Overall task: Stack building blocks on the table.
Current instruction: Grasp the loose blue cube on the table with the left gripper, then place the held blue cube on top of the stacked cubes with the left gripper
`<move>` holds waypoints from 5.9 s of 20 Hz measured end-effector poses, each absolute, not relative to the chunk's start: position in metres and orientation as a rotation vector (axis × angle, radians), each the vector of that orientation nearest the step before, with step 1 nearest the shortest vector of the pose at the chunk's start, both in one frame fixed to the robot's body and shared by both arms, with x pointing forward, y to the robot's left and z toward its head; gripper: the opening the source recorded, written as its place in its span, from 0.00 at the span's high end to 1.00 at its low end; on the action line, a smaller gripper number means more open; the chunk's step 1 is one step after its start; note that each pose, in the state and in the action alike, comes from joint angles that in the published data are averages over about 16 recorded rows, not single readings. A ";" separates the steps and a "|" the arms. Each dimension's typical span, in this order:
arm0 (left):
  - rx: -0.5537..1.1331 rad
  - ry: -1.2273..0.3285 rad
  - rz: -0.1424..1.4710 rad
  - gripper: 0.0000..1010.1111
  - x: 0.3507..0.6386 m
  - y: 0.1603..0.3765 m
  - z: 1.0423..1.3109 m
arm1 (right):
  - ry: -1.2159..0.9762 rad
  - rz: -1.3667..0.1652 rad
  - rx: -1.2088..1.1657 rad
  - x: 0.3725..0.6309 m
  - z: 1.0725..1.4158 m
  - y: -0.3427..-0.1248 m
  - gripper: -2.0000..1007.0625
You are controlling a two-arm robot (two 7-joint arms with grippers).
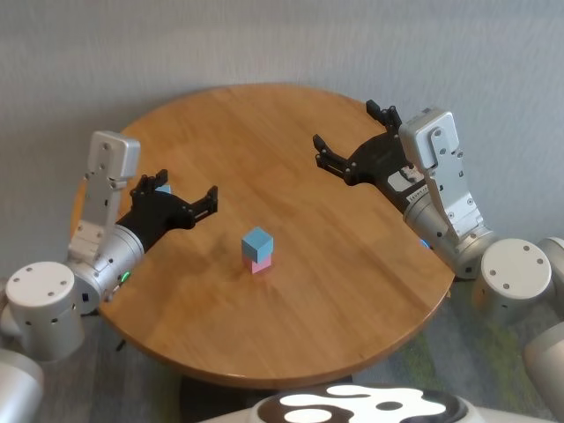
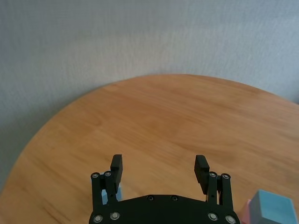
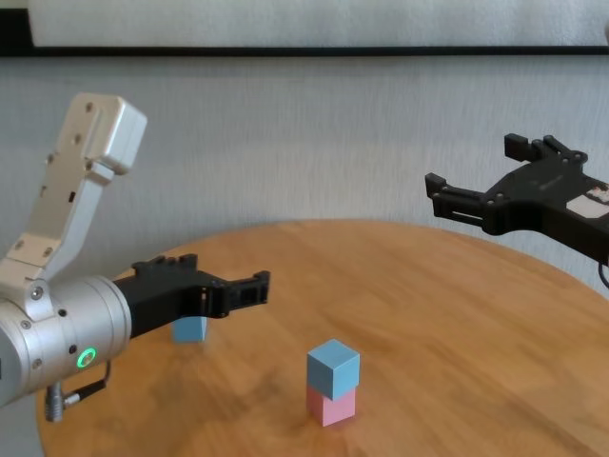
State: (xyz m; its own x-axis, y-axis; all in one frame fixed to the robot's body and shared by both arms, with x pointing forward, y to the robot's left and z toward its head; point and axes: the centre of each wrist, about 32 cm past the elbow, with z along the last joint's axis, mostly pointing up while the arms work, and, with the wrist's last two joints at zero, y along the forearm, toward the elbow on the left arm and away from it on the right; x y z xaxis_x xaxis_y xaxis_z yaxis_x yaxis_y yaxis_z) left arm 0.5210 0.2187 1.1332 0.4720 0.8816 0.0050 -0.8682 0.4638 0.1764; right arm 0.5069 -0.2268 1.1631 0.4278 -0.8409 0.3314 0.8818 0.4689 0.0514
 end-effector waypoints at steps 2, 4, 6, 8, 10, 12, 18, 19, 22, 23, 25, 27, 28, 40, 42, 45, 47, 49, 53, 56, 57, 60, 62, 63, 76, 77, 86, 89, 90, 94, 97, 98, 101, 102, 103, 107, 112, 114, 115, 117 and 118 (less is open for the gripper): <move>0.168 0.106 1.107 0.01 0.522 0.220 1.132 | -0.331 -1.080 -0.138 0.507 1.163 -0.227 0.00; 0.173 0.122 1.133 0.01 0.523 0.221 1.131 | -0.331 -1.079 -0.138 0.507 1.163 -0.227 0.00; 0.179 0.138 1.155 0.01 0.525 0.222 1.128 | -0.330 -1.079 -0.138 0.507 1.163 -0.227 0.00; 0.184 0.152 1.173 0.01 0.527 0.223 1.126 | -0.330 -1.079 -0.138 0.507 1.163 -0.227 0.00; 0.190 0.165 1.190 0.01 0.529 0.224 1.123 | -0.330 -1.079 -0.139 0.507 1.163 -0.227 0.00; 0.195 0.176 1.204 0.01 0.532 0.225 1.121 | -0.329 -1.079 -0.139 0.507 1.164 -0.226 0.00; 0.214 0.186 1.230 0.01 0.539 0.229 1.116 | -0.329 -1.079 -0.139 0.507 1.164 -0.226 0.00; 0.217 0.187 1.232 0.01 0.541 0.229 1.115 | -0.329 -1.078 -0.139 0.507 1.164 -0.226 0.00; 0.223 0.187 1.237 0.01 0.545 0.231 1.114 | -0.329 -1.078 -0.139 0.507 1.164 -0.226 0.00; 0.225 0.188 1.239 0.01 0.547 0.231 1.113 | -0.329 -1.078 -0.139 0.507 1.164 -0.226 0.00; 0.229 0.190 1.240 0.01 0.549 0.232 1.112 | -0.329 -1.078 -0.139 0.507 1.164 -0.226 0.00; 0.233 0.192 1.240 0.01 0.552 0.232 1.111 | -0.329 -1.078 -0.139 0.507 1.164 -0.226 0.00; 0.234 0.193 1.240 0.01 0.554 0.233 1.111 | -0.328 -1.078 -0.139 0.507 1.164 -0.226 0.00; 0.237 0.210 1.226 0.01 0.568 0.236 1.102 | -0.328 -1.078 -0.140 0.507 1.164 -0.226 0.00; 0.234 0.212 1.219 0.01 0.570 0.237 1.100 | -0.328 -1.078 -0.140 0.507 1.164 -0.226 0.00; 0.224 0.212 1.204 0.01 0.572 0.239 1.097 | -0.328 -1.078 -0.140 0.507 1.164 -0.226 0.00; 0.216 0.210 1.195 0.01 0.573 0.240 1.095 | -0.328 -1.078 -0.140 0.507 1.164 -0.226 0.00; 0.210 0.208 1.186 0.01 0.574 0.241 1.093 | -0.328 -1.078 -0.140 0.507 1.164 -0.226 0.00; 0.198 0.205 1.172 0.01 0.576 0.243 1.090 | -0.328 -1.078 -0.140 0.507 1.164 -0.226 0.00; 0.190 0.201 1.164 0.01 0.576 0.244 1.089 | -0.328 -1.078 -0.140 0.507 1.164 -0.226 0.00; 0.188 0.200 1.162 0.01 0.577 0.245 1.089 | -0.328 -1.078 -0.140 0.507 1.164 -0.226 0.00; 0.188 0.199 1.165 0.01 0.577 0.245 1.089 | -0.328 -1.078 -0.140 0.507 1.164 -0.226 0.00; 0.190 0.200 1.167 0.02 0.576 0.244 1.089 | -0.328 -1.078 -0.140 0.507 1.164 -0.226 0.00; 0.191 0.201 1.168 0.03 0.576 0.244 1.089 | -0.328 -1.078 -0.140 0.507 1.164 -0.226 0.00; 0.200 0.205 1.173 0.30 0.576 0.243 1.091 | -0.328 -1.078 -0.140 0.507 1.164 -0.226 0.00; 0.200 0.206 1.173 0.33 0.576 0.243 1.091 | -0.328 -1.078 -0.140 0.507 1.164 -0.226 0.00; 0.187 0.195 1.145 0.48 0.572 0.243 1.093 | -0.328 -1.078 -0.140 0.507 1.164 -0.226 0.00; 0.177 0.181 1.118 0.49 0.568 0.243 1.096 | -0.328 -1.078 -0.140 0.507 1.164 -0.226 0.00; 0.174 0.175 1.107 0.49 0.566 0.243 1.097 | -0.328 -1.078 -0.140 0.507 1.164 -0.226 0.00; 0.163 0.140 1.056 0.49 0.559 0.244 1.106 | -0.328 -1.078 -0.140 0.507 1.164 -0.226 0.00; 0.158 0.108 1.011 0.49 0.552 0.245 1.116 | -0.328 -1.078 -0.140 0.507 1.164 -0.226 0.00; 0.157 0.098 0.994 0.49 0.550 0.245 1.120 | -0.328 -1.078 -0.140 0.507 1.164 -0.226 0.00; 0.154 0.073 0.947 0.49 0.543 0.246 1.131 | -0.328 -1.078 -0.140 0.507 1.164 -0.226 0.00; 0.153 0.066 0.929 0.49 0.541 0.246 1.134 | -0.328 -1.078 -0.140 0.507 1.164 -0.226 0.00; 0.152 0.061 0.910 0.49 0.539 0.245 1.138 | -0.328 -1.078 -0.140 0.507 1.164 -0.226 0.00; 0.147 0.054 0.833 0.49 0.533 0.242 1.147 | -0.328 -1.078 -0.140 0.507 1.164 -0.226 0.00; 0.141 0.069 0.742 0.49 0.534 0.233 1.151 | -0.328 -1.078 -0.140 0.507 1.164 -0.226 0.00; 0.142 0.078 0.714 0.49 0.536 0.229 1.152 | -0.328 -1.078 -0.140 0.507 1.164 -0.226 0.00; 0.143 0.084 0.701 0.49 0.537 0.227 1.152 | -0.328 -1.078 -0.140 0.507 1.164 -0.226 0.00; 0.150 0.094 0.680 0.49 0.539 0.223 1.151 | -0.328 -1.078 -0.140 0.507 1.164 -0.226 0.00; 0.155 0.099 0.672 0.49 0.541 0.221 1.152 | -0.328 -1.078 -0.140 0.507 1.164 -0.226 0.00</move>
State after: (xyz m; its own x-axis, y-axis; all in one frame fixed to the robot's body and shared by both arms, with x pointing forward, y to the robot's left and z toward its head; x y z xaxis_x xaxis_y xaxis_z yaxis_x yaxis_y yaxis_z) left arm 0.5408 0.2214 1.1515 0.7787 0.6260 -0.0411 -0.6114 0.7719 0.1743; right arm 0.5070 -0.2265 1.1639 0.4300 -0.8404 0.3298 0.8816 0.4697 0.0473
